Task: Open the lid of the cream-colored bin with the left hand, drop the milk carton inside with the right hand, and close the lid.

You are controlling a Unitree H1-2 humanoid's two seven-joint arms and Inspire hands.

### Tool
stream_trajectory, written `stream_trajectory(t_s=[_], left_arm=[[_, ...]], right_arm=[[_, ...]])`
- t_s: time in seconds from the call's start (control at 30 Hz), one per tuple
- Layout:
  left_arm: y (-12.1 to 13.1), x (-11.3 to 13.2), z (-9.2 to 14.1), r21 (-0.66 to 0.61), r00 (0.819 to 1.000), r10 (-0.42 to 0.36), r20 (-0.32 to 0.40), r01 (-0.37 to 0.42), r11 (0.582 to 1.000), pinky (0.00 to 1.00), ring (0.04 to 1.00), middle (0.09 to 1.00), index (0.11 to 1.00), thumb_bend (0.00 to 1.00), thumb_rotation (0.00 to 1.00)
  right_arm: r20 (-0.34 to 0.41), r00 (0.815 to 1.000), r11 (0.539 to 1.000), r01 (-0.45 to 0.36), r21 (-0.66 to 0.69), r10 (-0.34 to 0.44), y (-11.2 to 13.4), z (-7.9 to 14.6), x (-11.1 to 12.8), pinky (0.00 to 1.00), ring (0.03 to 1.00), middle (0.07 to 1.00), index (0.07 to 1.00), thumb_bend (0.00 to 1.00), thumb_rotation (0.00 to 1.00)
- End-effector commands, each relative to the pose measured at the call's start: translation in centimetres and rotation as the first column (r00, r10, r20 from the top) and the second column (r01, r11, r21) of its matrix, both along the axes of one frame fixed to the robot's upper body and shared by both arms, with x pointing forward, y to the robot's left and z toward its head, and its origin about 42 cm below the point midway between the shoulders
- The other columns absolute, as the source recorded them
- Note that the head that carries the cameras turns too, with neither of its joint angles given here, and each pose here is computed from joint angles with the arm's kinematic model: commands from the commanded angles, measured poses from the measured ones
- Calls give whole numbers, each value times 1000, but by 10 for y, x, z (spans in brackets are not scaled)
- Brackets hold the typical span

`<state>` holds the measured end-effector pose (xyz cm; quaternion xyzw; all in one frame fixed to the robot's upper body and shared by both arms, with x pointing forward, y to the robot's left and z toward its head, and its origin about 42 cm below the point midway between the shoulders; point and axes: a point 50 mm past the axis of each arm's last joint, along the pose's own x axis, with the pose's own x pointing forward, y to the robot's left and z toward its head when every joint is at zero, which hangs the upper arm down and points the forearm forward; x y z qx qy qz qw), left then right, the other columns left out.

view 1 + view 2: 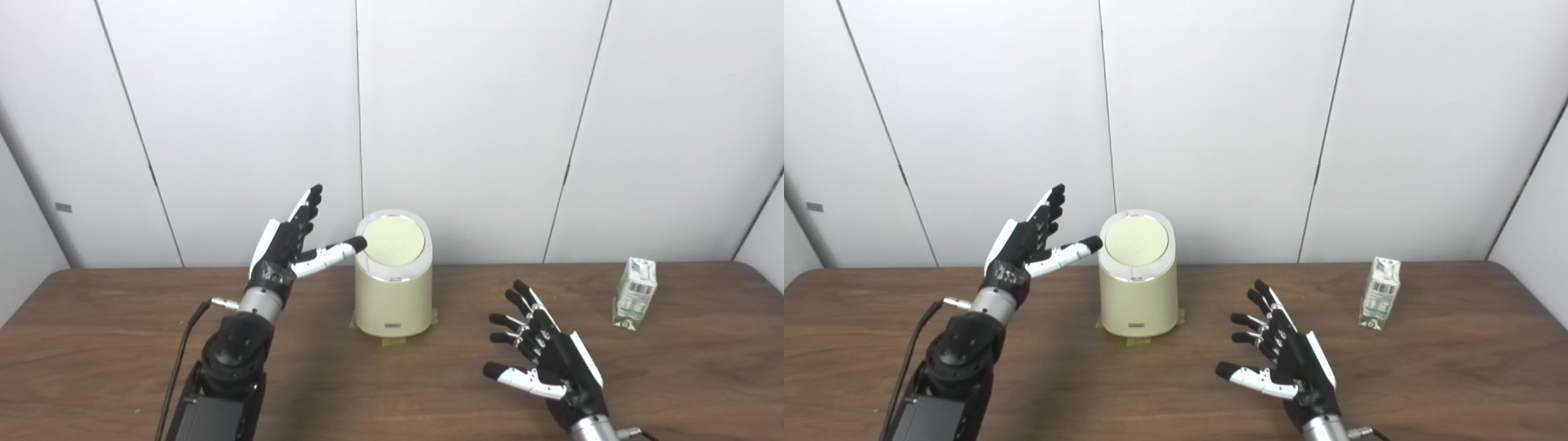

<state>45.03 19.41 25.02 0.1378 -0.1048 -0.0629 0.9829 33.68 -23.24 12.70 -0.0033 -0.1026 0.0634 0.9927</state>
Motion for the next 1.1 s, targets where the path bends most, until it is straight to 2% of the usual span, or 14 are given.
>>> stream_trajectory(t_s=[0.0,0.27,0.47,0.5,0.6,0.77,1.07], left_arm=[[-15,12,38,6,997,2,82,-3,1000,970,1000,1000,1000,957,317],[-31,29,57,162,992,79,95,-93,982,922,1000,1000,1000,967,348],[-31,37,61,276,990,94,102,-119,954,876,1000,1000,1000,981,342],[-31,38,61,296,989,99,110,-127,947,950,1000,1000,1000,985,331],[-33,40,61,344,986,113,122,-149,927,995,1000,1000,1000,1000,321],[-36,40,56,400,980,132,146,-181,898,1000,1000,1000,1000,1000,290],[-42,44,49,525,964,165,208,-252,813,1000,1000,1000,1000,1000,269]], right_arm=[[108,994,1000,-13,5,13,2,25,12,670,786,942,946,798,188],[114,993,1000,-11,5,10,4,25,14,661,772,939,944,801,201],[119,993,1000,-10,10,9,6,25,16,665,772,940,940,803,197],[119,993,1000,-10,8,9,7,26,16,667,770,940,940,805,203],[121,993,1000,-7,11,6,10,29,16,669,769,940,942,811,218],[129,992,1000,-6,27,3,13,31,17,674,768,938,944,813,215],[137,990,999,-11,36,6,17,34,17,687,767,933,942,816,227]])
